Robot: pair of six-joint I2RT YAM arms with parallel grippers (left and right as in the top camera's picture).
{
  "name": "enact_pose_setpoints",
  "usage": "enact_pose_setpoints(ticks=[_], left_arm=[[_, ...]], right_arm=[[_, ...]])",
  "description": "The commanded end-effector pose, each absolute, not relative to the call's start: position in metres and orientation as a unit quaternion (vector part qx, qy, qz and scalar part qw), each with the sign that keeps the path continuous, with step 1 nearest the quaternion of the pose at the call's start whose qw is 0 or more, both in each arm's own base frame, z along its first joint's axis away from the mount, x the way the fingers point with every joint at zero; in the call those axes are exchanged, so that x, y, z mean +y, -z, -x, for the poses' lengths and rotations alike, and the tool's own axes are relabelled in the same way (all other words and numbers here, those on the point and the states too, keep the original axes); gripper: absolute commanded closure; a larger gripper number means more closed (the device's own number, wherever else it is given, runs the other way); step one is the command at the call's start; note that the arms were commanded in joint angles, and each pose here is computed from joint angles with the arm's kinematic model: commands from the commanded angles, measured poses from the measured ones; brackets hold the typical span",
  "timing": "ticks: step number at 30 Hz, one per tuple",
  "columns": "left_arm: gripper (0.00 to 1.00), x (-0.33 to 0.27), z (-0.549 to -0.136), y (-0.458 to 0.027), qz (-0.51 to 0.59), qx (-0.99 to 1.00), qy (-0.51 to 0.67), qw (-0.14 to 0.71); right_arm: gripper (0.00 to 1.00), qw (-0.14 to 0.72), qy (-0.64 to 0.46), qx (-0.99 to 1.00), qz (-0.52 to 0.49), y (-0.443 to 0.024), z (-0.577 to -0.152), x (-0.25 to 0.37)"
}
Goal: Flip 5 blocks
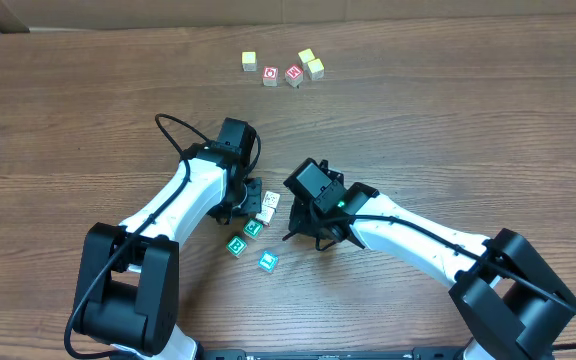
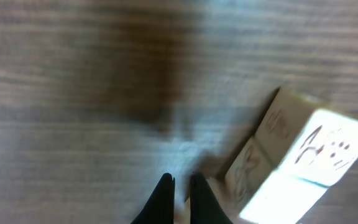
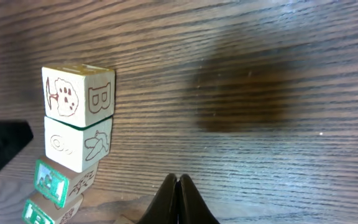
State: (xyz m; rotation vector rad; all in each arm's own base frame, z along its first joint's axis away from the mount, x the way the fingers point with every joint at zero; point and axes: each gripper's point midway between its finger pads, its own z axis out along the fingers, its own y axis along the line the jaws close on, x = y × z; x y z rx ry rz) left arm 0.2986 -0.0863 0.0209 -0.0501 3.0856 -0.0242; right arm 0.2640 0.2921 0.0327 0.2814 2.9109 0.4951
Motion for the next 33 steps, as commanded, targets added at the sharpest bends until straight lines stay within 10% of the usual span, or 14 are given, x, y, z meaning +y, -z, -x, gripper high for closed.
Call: enact_pose_setpoints(ticks=[1, 33], left_arm=[[0.96, -0.082, -0.290, -0.021, 0.014, 1.000, -0.008, 0.017], [0.96, -0.051, -0.259, -0.048, 0.081, 0.993, -0.050, -0.071]], right_arm=[[0.96, 0.099, -0.174, 0.975, -0.091, -0.041, -0.270, 0.297], [0.96, 0.094, -0.169, 0.977, -0.092, -0.040, -0.268, 0.294]])
